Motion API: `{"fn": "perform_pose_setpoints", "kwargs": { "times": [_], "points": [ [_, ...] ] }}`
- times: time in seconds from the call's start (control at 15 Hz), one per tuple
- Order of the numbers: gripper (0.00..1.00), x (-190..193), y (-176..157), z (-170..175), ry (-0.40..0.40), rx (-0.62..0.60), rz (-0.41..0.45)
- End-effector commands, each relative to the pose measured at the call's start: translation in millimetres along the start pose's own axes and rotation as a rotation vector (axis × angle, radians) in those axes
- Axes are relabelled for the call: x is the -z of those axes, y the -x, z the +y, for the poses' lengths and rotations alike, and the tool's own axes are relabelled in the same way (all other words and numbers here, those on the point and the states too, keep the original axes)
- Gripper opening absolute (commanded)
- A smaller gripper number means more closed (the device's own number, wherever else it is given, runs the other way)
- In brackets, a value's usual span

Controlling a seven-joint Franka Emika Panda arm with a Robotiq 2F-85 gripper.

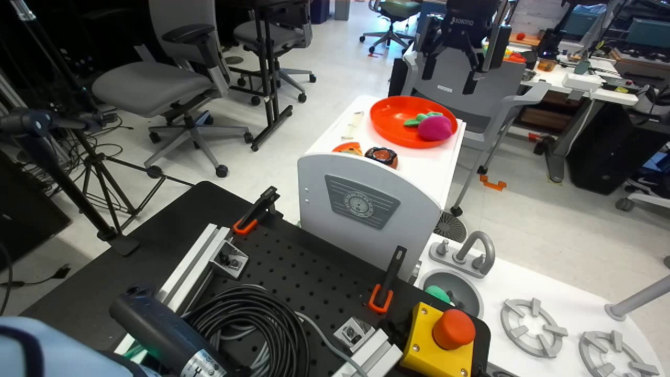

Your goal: Remove the tulip plush toy from the orange plate

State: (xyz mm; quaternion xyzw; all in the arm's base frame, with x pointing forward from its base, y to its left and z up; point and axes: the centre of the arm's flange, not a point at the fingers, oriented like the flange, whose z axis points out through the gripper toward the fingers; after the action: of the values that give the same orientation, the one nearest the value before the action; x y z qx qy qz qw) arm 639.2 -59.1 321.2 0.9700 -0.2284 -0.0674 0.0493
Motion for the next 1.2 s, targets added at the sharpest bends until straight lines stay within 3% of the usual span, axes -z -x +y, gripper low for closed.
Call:
{"fn": "perform_pose_setpoints", "kwargs": {
  "times": [0.0,0.47,0.87,1.13],
  "points": [
    [1.0,-2.6,-6.5,2.1,-0.014,0.014,-0.061],
    [1.0,-7.3,-7.6,10.3,-0.031,0.01,-0.101],
    [1.0,-8.2,-13.2,14.7,-0.028,-0.069,0.012],
    [1.0,-6.8,-14.9,17.0,-0.019,-0.079,0.035]
  ]
}}
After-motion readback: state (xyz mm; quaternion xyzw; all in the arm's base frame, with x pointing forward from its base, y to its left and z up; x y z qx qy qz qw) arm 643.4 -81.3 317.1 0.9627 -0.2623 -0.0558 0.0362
